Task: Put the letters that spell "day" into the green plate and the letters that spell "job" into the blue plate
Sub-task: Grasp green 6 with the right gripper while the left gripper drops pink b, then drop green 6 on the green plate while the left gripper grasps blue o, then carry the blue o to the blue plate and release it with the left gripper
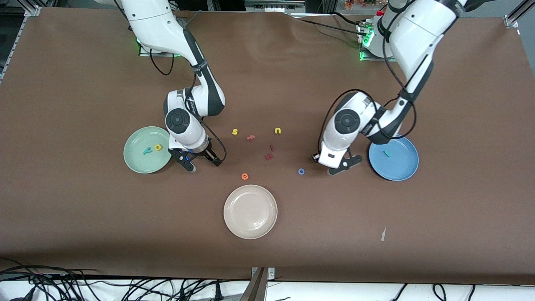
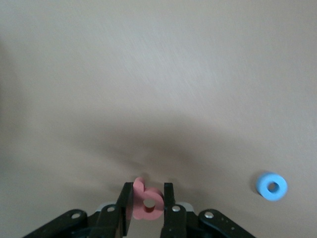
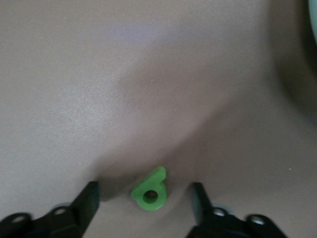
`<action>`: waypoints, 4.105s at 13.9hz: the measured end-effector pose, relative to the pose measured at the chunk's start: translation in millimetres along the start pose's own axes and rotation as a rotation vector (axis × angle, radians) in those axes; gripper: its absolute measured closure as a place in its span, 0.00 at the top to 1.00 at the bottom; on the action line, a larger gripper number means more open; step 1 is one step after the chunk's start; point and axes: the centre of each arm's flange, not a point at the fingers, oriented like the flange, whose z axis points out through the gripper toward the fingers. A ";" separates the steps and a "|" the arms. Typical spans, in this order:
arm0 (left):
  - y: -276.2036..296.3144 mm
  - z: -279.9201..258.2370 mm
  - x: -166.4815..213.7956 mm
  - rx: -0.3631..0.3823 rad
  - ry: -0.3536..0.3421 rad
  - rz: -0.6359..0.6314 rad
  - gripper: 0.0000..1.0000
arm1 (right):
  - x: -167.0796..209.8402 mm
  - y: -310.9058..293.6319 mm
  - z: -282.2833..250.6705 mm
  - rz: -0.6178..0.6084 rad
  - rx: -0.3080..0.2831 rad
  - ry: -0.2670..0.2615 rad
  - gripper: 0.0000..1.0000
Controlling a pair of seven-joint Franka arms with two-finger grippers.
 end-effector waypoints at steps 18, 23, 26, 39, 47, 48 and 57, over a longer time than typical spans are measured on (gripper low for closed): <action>-167.8 -42.9 91.8 0.035 -0.070 0.333 0.80 | 153.9 152.3 -90.4 -0.261 -0.143 -0.182 0.30; -58.6 -76.9 51.0 -0.055 -0.067 0.218 1.00 | 144.3 191.8 -50.7 -0.265 -0.176 -0.190 0.41; 17.9 -68.6 14.3 -0.082 -0.080 0.133 1.00 | 146.1 159.7 -96.4 -0.271 -0.150 -0.251 0.70; 108.7 13.6 -0.6 -0.029 -0.047 -0.027 0.88 | 202.9 119.1 -329.9 -0.610 -0.049 -0.156 1.00; 119.7 31.8 -4.3 -0.032 -0.054 -0.067 0.59 | 200.9 131.5 -351.5 -0.734 -0.063 -0.178 1.00; 120.4 31.9 -5.0 -0.032 -0.054 -0.068 0.59 | 198.4 129.1 -351.7 -0.740 -0.065 -0.177 1.00; 120.8 30.0 -2.9 -0.035 -0.049 -0.087 0.28 | 215.5 174.1 -417.9 -0.816 -0.006 -0.101 1.00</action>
